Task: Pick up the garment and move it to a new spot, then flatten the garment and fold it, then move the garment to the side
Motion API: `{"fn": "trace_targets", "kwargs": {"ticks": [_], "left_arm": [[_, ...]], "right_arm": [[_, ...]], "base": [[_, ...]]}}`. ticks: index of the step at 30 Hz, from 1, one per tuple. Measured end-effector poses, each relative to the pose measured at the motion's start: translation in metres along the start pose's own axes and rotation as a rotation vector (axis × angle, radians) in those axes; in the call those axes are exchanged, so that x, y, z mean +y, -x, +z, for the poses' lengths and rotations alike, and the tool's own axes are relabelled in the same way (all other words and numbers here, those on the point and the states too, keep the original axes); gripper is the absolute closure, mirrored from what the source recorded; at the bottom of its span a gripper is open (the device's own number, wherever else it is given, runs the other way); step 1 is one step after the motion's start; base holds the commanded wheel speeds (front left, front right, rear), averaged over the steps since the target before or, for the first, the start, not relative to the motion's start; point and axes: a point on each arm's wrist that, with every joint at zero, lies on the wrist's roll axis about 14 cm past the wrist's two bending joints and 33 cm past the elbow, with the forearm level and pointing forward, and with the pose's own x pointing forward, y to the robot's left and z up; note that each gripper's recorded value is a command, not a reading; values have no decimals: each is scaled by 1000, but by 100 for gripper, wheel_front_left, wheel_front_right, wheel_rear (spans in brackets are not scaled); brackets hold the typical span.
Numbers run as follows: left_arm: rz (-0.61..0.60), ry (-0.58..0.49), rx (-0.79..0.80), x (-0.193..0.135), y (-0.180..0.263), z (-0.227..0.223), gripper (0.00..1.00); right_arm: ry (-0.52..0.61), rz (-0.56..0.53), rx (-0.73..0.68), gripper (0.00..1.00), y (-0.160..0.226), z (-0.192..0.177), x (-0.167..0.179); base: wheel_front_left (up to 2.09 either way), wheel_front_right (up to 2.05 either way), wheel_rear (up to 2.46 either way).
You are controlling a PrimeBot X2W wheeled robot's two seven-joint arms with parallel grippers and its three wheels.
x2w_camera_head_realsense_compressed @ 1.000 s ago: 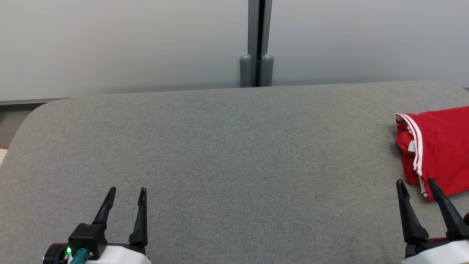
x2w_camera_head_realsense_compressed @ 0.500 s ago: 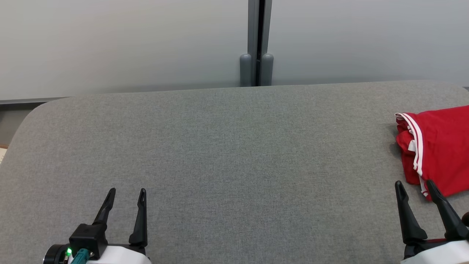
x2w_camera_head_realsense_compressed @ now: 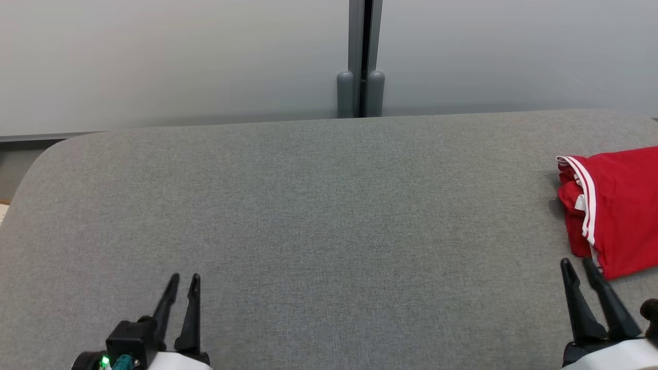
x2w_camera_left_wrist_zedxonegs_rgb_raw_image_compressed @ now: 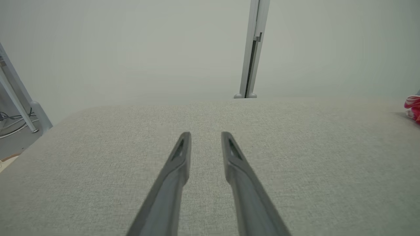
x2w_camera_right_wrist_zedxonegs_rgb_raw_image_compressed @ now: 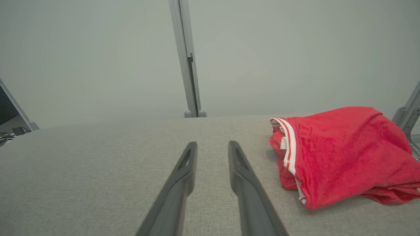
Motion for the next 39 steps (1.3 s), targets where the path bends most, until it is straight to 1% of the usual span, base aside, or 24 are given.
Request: {"fn": "trace_targets", "kwargs": {"ticks": [2,8,15,26,35,39], "left_arm": [[4,11,33,-1,4,-10,100],[24,125,71,1,5,-16,100],[50,251,99,8,2,-20,100],[72,441,118,11,-4,-20,100],[84,575,121,15,-8,-18,100],[85,616,120,16,-10,-17,100]], "right_arm": [[-15,-1,21,100,1,-7,1],[-133,-1,31,100,1,-14,2],[-263,-1,20,100,-3,-14,0],[-446,-3,1,100,-9,-13,-2],[-580,-6,-20,100,-14,-11,-4],[-623,-12,-19,100,-14,-13,-6]], "base": [[0,0,0],[0,0,0],[0,0,0],[0,0,0],[0,0,0],[0,0,0]]}}
